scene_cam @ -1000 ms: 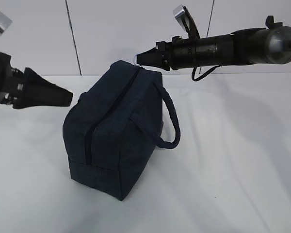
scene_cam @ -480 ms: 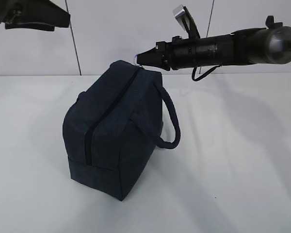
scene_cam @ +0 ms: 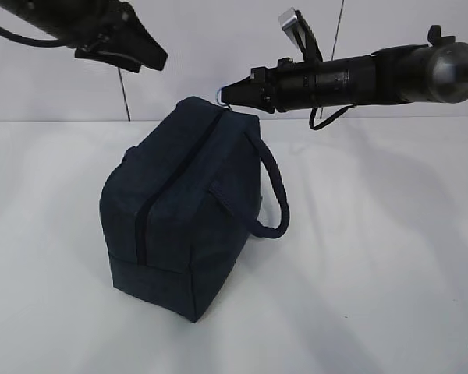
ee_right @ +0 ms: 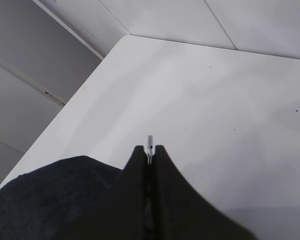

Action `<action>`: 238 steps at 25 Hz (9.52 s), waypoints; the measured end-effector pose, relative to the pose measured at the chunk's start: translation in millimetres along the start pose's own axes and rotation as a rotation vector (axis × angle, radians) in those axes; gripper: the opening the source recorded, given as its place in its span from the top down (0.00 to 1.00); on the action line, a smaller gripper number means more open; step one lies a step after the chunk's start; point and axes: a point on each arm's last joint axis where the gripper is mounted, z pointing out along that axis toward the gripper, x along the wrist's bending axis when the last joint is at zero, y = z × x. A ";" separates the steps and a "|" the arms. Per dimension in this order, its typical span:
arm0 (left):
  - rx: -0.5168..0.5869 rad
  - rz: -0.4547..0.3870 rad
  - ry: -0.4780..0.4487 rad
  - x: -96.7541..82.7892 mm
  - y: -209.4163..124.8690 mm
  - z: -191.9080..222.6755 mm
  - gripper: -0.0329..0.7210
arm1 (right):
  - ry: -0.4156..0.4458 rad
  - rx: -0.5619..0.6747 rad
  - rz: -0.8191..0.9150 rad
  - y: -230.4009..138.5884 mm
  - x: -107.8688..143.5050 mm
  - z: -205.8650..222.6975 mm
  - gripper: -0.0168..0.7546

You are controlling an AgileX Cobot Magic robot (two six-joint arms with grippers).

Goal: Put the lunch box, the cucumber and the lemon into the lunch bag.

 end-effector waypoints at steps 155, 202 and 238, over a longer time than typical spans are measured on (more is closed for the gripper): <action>0.144 0.234 -0.093 -18.2 19.2 51.8 0.94 | 0.181 -0.013 0.093 61.1 23.7 -18.0 0.27; 0.046 -0.045 0.411 -76.0 16.3 -133.9 0.38 | -0.635 0.370 -0.127 103.1 201.9 -142.2 0.27; 0.058 -0.045 0.499 -129.4 -273.4 -172.3 0.42 | -0.872 0.299 -0.267 -200.8 282.9 -315.1 0.27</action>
